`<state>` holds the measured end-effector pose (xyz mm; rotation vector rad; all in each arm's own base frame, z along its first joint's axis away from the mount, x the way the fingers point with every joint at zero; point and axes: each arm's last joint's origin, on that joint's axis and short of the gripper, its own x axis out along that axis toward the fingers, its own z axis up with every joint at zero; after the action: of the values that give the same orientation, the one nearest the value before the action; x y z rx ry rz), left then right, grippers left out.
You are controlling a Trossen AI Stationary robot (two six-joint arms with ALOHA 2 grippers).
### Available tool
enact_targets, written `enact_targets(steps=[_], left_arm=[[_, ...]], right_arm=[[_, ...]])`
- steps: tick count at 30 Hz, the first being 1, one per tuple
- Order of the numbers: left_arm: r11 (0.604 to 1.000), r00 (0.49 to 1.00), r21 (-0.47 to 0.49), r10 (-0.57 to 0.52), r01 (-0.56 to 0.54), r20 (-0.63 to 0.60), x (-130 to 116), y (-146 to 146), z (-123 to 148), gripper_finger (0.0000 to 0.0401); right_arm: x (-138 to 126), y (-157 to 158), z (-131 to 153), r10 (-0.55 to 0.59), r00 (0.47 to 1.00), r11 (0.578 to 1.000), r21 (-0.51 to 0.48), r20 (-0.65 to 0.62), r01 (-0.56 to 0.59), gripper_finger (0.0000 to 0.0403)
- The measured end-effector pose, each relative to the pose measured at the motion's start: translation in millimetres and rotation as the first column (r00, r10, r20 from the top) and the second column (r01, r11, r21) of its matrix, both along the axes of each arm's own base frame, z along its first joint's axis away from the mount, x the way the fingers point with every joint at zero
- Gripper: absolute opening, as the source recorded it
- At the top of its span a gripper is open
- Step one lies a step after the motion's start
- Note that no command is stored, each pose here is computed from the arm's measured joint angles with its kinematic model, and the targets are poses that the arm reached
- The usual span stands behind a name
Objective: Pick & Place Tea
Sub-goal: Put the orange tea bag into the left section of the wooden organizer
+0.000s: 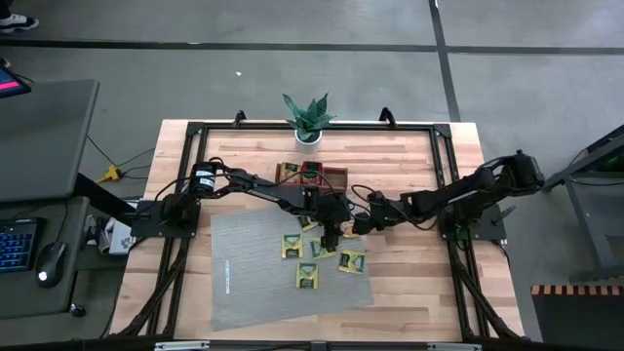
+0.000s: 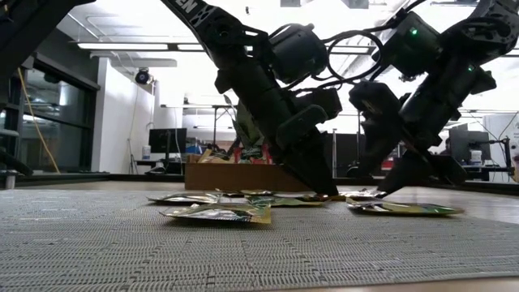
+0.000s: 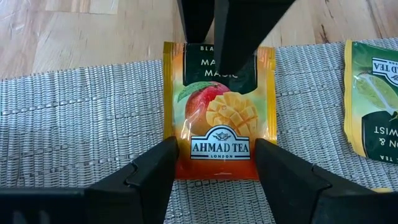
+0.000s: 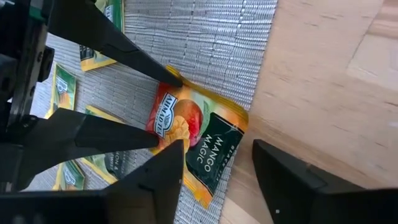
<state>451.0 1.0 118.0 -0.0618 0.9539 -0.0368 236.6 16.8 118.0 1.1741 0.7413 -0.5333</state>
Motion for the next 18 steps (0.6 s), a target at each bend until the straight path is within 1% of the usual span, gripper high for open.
enact_targets(steps=[2, 11, 13, 15, 18], left_arm=[[1.0, 1.0, 0.0, 0.0, 0.0, 0.0, 0.0, 0.0, 0.0, 0.0214], [1.0, 1.0, 0.002, 0.001, -0.001, 0.002, 0.2, 0.1, 0.3, 0.0214], [1.0, 1.0, 0.005, -0.002, 0.002, 0.003, 0.3, 0.1, 0.3, 0.0214], [1.0, 1.0, 0.006, -0.004, 0.004, 0.005, 0.4, 0.1, 0.4, 0.0214], [1.0, 1.0, 0.006, -0.005, 0.005, 0.005, 0.5, 0.1, 0.4, 0.0214]], right_arm=[[0.0, 0.1, 0.0, 0.004, 1.0, 1.0, 0.003, -0.001, -0.004, 0.0158], [-0.2, 0.3, -0.2, 0.034, 0.999, 0.999, -0.014, -0.002, -0.034, 0.0016], [-0.2, 0.3, -0.2, 0.051, 0.999, 0.998, -0.021, -0.003, -0.051, 0.0006], [-0.3, 0.4, -0.3, 0.055, 0.999, 0.998, -0.022, -0.004, -0.055, 0.0011], [-0.4, 0.5, -0.3, 0.074, 0.997, 0.997, -0.032, -0.005, -0.074, 0.0003]])
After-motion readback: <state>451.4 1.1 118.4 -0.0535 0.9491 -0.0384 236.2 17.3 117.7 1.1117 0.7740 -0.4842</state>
